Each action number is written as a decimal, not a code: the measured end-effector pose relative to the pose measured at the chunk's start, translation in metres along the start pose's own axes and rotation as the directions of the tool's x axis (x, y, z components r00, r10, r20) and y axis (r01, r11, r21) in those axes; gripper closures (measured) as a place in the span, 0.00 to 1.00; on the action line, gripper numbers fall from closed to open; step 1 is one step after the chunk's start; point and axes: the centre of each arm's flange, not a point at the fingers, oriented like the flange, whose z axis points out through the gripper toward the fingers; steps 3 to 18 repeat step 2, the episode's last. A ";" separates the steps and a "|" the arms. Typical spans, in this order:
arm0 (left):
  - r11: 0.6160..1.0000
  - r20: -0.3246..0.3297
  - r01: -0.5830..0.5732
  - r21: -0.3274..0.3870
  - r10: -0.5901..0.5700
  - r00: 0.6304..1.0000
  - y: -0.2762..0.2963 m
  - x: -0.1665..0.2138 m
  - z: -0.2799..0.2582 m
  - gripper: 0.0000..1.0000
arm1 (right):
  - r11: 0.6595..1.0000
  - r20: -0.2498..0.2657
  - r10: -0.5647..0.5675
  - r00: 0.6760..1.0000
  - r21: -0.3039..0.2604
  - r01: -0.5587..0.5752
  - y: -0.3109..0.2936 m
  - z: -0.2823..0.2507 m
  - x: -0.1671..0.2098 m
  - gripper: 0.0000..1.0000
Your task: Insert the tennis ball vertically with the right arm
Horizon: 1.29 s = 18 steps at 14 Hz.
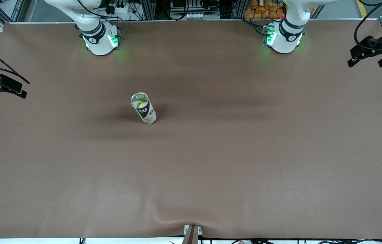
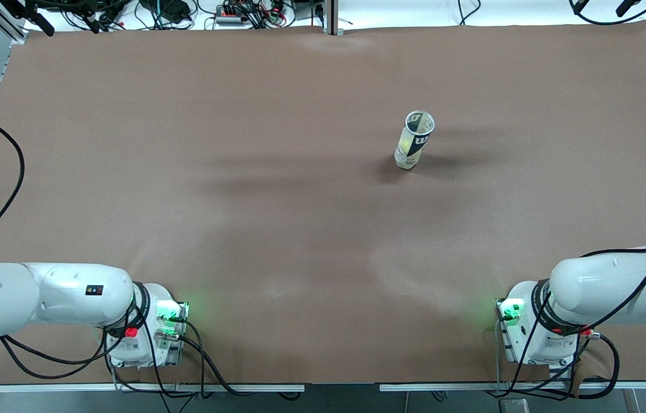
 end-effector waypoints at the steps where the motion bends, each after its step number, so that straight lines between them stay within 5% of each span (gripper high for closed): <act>1: 1.000 0.004 -0.003 0.000 0.003 1.000 0.000 0.001 0.002 0.00 | 1.000 0.001 0.000 1.000 0.000 0.000 0.000 0.001 0.000 0.00; 18: 1.000 0.007 -0.006 0.000 0.006 1.000 0.000 0.002 0.003 0.00 | 1.000 0.002 0.000 1.000 0.000 0.000 0.000 0.001 0.001 0.00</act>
